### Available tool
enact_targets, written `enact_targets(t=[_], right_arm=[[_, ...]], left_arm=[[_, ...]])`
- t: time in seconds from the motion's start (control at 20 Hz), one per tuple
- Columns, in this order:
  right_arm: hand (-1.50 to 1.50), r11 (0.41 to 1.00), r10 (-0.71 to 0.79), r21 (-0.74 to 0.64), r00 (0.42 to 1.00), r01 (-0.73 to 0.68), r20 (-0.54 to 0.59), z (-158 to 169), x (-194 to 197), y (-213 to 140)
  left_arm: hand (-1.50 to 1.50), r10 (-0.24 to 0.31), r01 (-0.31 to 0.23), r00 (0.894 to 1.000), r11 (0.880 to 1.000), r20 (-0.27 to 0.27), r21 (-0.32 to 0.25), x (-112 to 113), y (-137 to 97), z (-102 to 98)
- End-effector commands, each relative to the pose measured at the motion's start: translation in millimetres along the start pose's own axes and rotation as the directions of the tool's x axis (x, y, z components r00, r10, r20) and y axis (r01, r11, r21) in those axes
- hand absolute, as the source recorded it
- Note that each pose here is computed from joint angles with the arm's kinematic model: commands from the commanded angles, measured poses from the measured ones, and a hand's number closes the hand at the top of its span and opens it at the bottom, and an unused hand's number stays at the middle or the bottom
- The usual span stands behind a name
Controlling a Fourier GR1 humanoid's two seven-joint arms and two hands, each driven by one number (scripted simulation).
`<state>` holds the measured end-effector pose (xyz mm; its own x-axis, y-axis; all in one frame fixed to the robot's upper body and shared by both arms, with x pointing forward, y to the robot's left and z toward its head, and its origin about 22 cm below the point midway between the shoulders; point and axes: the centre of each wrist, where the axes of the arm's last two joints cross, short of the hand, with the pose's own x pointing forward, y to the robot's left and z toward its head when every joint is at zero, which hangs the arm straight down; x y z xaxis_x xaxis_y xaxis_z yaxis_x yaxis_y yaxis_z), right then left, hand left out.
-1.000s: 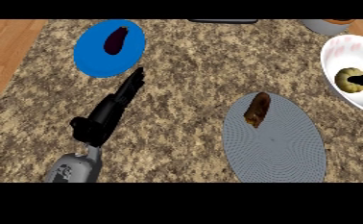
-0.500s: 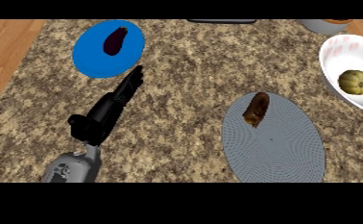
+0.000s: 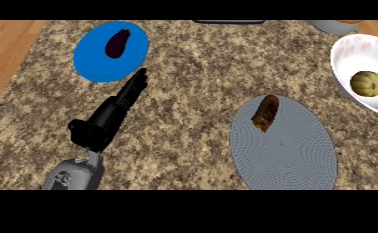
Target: Pick the squash from the placemat and place it in the bowl
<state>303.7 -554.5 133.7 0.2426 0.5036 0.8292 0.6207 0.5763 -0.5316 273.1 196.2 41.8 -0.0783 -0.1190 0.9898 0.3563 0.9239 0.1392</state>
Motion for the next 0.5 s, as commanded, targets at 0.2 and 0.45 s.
enact_targets(t=[0.2, 0.45], right_arm=[[-1.50, 0.989, -0.108, -0.099, 0.994, 0.106, -0.017, 29, -51, -97], [-1.50, 0.992, -0.102, -0.076, 0.995, 0.100, -0.014, 48, -71, -133]], left_arm=[[0.00, 0.011, -0.011, 1.000, 1.000, 0.003, 0.009, -5, -1, 20], [0.00, 0.005, -0.005, 1.000, 1.000, -0.007, 0.003, -12, 5, 17]])
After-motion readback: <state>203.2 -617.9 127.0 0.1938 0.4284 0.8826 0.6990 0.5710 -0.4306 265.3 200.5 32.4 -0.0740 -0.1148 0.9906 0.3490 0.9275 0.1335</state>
